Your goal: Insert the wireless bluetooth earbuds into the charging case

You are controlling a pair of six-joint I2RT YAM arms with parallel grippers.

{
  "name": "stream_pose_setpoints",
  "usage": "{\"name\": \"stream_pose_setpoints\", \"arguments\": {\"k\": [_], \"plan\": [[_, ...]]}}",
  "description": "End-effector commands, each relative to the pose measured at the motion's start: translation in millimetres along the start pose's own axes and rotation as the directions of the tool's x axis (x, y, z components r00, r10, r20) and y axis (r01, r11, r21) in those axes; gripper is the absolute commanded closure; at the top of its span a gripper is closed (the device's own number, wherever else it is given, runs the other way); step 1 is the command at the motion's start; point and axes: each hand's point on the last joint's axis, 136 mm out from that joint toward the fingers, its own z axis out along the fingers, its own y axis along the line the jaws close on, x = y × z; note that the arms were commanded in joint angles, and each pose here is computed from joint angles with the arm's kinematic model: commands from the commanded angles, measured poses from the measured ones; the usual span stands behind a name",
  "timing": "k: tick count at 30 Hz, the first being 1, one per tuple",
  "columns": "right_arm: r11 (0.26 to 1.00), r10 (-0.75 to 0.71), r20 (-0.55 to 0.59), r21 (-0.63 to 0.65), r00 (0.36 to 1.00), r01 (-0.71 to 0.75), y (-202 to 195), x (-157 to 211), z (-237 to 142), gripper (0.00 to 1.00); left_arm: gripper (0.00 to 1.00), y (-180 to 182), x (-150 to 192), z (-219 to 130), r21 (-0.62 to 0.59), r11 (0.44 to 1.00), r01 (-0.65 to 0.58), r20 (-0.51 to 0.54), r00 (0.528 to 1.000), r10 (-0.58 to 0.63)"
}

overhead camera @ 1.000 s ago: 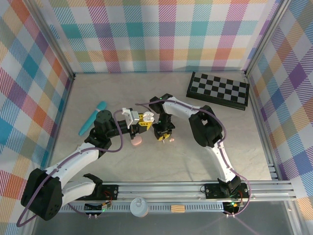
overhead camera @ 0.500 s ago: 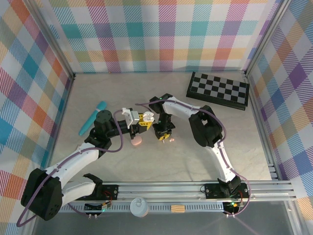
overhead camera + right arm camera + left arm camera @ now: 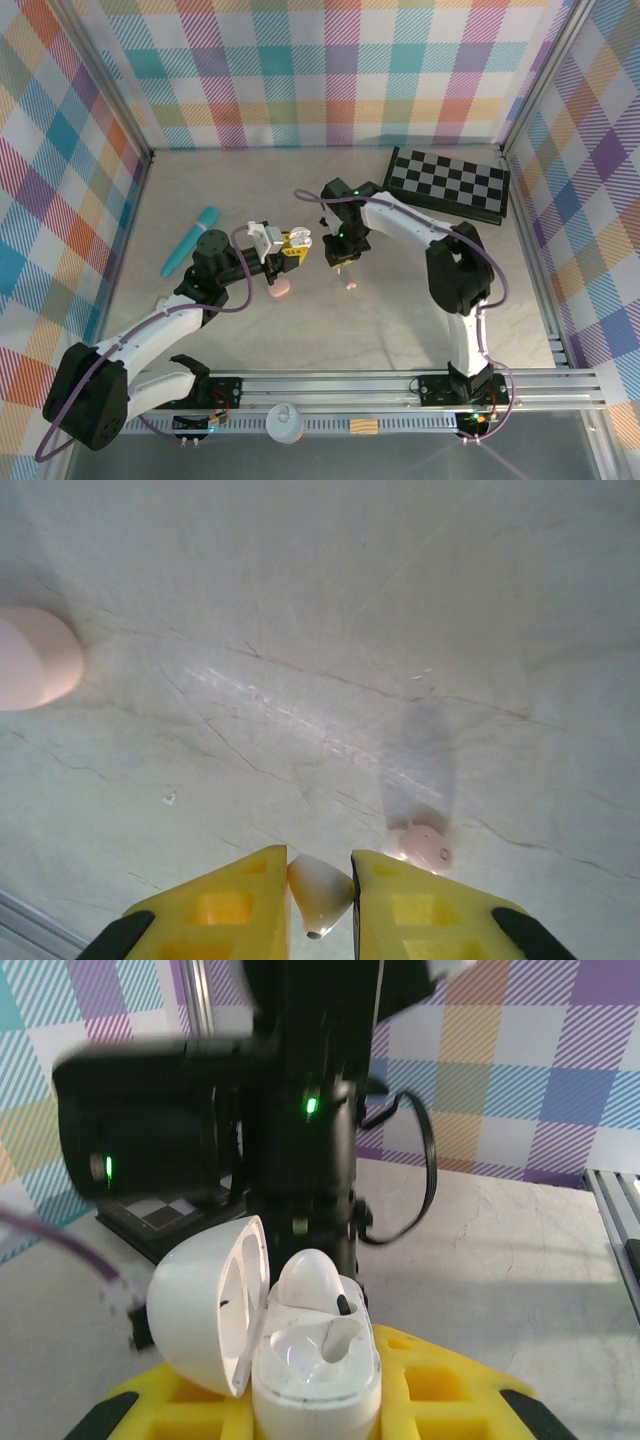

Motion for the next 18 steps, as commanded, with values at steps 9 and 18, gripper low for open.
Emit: {"name": "stream_pose_setpoints", "arguments": {"k": [9, 18], "plan": [[0.999, -0.043, 0.238, 0.002, 0.970, 0.044, 11.7, -11.5, -92.8, 0.80, 0.86, 9.8, 4.5, 10.6, -0.047, 0.998, 0.051, 0.018, 0.999, -0.050], [0.993, -0.092, 0.366, -0.037, 0.926, 0.113, 32.0, -19.4, -147.1, 0.80, 0.87, 13.9, 17.1, 33.9, -0.016, 0.997, 0.077, 0.014, 0.997, -0.076]]}}
